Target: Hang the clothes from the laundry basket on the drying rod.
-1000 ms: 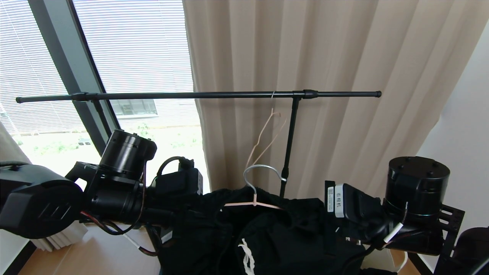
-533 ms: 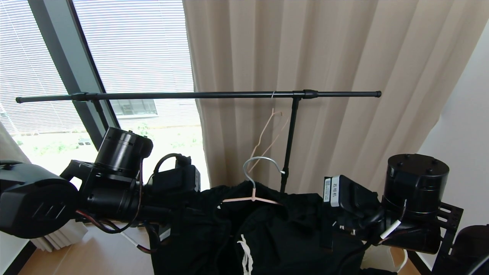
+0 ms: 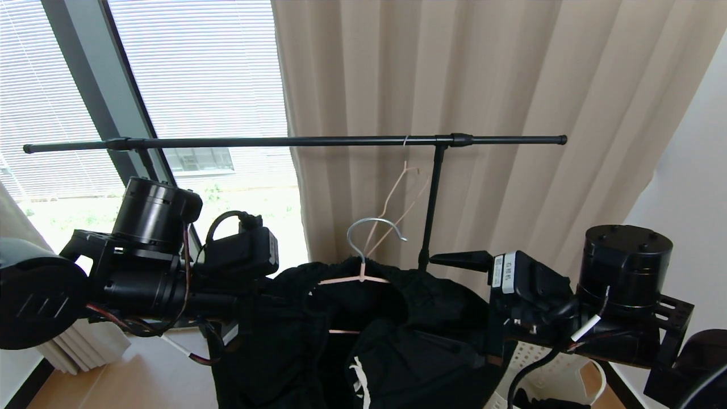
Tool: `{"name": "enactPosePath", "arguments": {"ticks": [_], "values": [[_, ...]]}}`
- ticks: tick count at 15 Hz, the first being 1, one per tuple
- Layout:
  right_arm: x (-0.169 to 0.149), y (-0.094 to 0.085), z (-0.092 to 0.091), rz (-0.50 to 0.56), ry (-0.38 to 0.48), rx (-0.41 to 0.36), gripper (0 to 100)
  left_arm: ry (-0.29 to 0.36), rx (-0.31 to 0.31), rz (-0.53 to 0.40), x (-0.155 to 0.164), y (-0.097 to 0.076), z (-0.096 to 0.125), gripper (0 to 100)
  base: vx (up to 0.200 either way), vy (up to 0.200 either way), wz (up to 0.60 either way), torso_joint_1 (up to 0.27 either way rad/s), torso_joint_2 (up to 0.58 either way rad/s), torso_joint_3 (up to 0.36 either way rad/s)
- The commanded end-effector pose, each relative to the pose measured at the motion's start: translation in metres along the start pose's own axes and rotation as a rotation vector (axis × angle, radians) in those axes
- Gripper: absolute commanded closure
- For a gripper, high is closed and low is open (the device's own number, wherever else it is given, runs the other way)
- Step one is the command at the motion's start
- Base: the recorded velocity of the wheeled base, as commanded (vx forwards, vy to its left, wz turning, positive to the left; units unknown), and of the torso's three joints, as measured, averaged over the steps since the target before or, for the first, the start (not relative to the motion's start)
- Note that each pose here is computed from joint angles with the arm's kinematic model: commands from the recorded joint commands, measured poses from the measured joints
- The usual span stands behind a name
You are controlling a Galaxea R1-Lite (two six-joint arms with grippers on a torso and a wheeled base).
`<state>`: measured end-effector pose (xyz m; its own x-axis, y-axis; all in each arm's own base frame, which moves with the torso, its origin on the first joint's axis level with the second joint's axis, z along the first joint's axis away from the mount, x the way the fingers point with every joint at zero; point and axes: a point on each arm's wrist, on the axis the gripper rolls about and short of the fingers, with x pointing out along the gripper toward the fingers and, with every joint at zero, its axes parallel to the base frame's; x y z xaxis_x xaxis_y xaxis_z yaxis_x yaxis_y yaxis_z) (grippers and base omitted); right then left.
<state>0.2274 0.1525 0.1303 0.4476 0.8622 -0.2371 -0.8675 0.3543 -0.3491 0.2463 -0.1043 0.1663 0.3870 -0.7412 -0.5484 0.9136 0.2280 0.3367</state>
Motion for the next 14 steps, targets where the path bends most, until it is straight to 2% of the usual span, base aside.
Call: {"name": "enactPosePath", "arguments": {"ticks": [1,5,9,11,12,14], "values": [[-0.005,-0.004,0.001,-0.007,-0.011,-0.002,0,-0.01,0.001,0.038,-0.012,0.001,0.002,100,0.0,0.0,0.0,0.0,0.0,0.0],[-0.015,-0.006,0.007,0.045,-0.067,-0.009,0,-0.003,-0.017,0.066,-0.022,0.001,-0.003,100,0.0,0.0,0.0,0.0,0.0,0.0],[-0.026,-0.026,-0.009,0.088,-0.09,0.027,0,-0.015,-0.022,0.113,-0.036,0.004,-0.003,100,0.0,0.0,0.0,0.0,0.0,0.0],[-0.025,-0.034,-0.019,0.077,-0.075,0.046,0,-0.04,-0.027,0.111,-0.042,0.004,-0.005,100,0.0,0.0,0.0,0.0,0.0,0.0],[-0.024,-0.038,-0.028,0.072,-0.059,0.065,0,-0.046,-0.03,0.14,-0.052,0.005,-0.006,100,0.0,0.0,0.0,0.0,0.0,0.0],[-0.023,-0.04,-0.035,0.071,-0.042,0.035,0,-0.043,-0.035,0.172,-0.06,0.007,-0.007,100,0.0,0.0,0.0,0.0,0.0,0.0]]}}
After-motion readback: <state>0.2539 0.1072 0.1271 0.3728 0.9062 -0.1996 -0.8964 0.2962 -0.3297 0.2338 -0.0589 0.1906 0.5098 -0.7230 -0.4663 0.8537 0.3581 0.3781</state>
